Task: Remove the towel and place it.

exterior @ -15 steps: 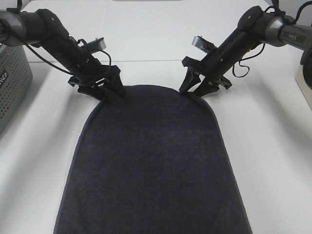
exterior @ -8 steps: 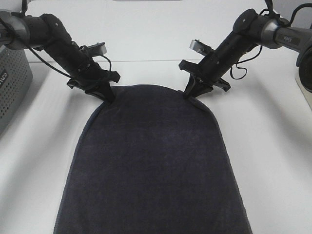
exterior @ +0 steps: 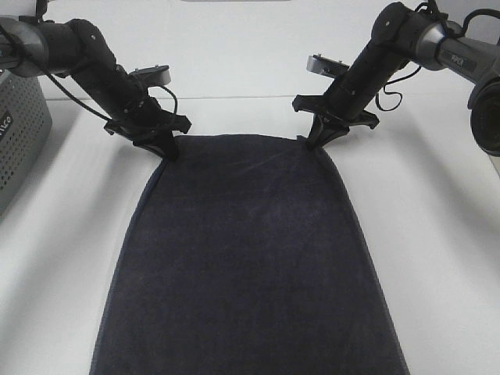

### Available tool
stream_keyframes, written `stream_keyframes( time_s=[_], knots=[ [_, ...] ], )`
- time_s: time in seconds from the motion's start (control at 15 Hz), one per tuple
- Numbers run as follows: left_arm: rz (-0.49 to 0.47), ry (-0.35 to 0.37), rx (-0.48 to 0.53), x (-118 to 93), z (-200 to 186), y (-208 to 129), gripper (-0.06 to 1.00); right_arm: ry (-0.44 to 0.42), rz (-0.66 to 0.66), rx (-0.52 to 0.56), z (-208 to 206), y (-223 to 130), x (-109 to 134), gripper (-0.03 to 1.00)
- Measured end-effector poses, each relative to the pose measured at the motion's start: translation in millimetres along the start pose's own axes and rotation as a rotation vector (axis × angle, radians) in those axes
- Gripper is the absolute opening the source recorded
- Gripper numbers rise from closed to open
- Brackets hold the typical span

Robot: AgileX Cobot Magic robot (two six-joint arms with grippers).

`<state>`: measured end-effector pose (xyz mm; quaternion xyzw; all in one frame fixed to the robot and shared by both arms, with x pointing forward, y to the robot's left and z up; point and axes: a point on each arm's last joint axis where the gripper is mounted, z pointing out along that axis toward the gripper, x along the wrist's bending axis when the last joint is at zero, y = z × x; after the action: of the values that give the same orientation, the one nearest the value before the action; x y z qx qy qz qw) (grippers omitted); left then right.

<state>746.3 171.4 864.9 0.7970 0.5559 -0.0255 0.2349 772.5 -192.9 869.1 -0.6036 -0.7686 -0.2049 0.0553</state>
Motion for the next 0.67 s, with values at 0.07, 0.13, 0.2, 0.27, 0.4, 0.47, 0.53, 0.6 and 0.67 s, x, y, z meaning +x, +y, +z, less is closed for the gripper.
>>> stream_keyframes(
  time_s=[0.07, 0.13, 0.2, 0.27, 0.4, 0.47, 0.53, 0.6, 0.67],
  knots=[
    [0.017, 0.023, -0.027, 1.7, -1.2, 2.9, 0.01, -0.015, -0.008, -0.037, -2.4, 4.6, -0.5, 0.03],
    [0.044, 0.042, -0.048, 2.6, -3.9, 7.4, 0.01, -0.025, -0.014, -0.085, -4.7, 10.1, -0.7, 0.03],
    [0.069, 0.058, -0.076, 3.2, -7.1, 13.3, 0.01, -0.034, -0.021, -0.14, -9.6, 16.6, 0.2, 0.03],
    [0.093, 0.07, -0.111, 2.8, -11.7, 20.2, 0.01, -0.043, -0.026, -0.194, -13.3, 22.5, 0.5, 0.03],
    [0.148, 0.1, -0.2, 2.1, -21.4, 34.1, 0.01, -0.067, -0.03, -0.298, -17.8, 32.9, -0.7, 0.03],
    [0.174, 0.111, -0.241, 1.6, -25.0, 39.6, 0.01, -0.083, -0.032, -0.334, -19.6, 36.2, -1.9, 0.03],
    [0.199, 0.117, -0.286, 0.7, -28.3, 45.1, 0.01, -0.102, -0.022, -0.364, -20.7, 38.8, -3.6, 0.03],
    [0.215, 0.121, -0.308, 0.3, -29.6, 47.4, 0.01, -0.117, -0.023, -0.378, -21.2, 39.9, -4.9, 0.03],
    [0.255, 0.125, -0.373, -0.8, -31.8, 53.4, 0.01, -0.16, -0.024, -0.413, -22.9, 42.8, -8.6, 0.03]
  ],
)
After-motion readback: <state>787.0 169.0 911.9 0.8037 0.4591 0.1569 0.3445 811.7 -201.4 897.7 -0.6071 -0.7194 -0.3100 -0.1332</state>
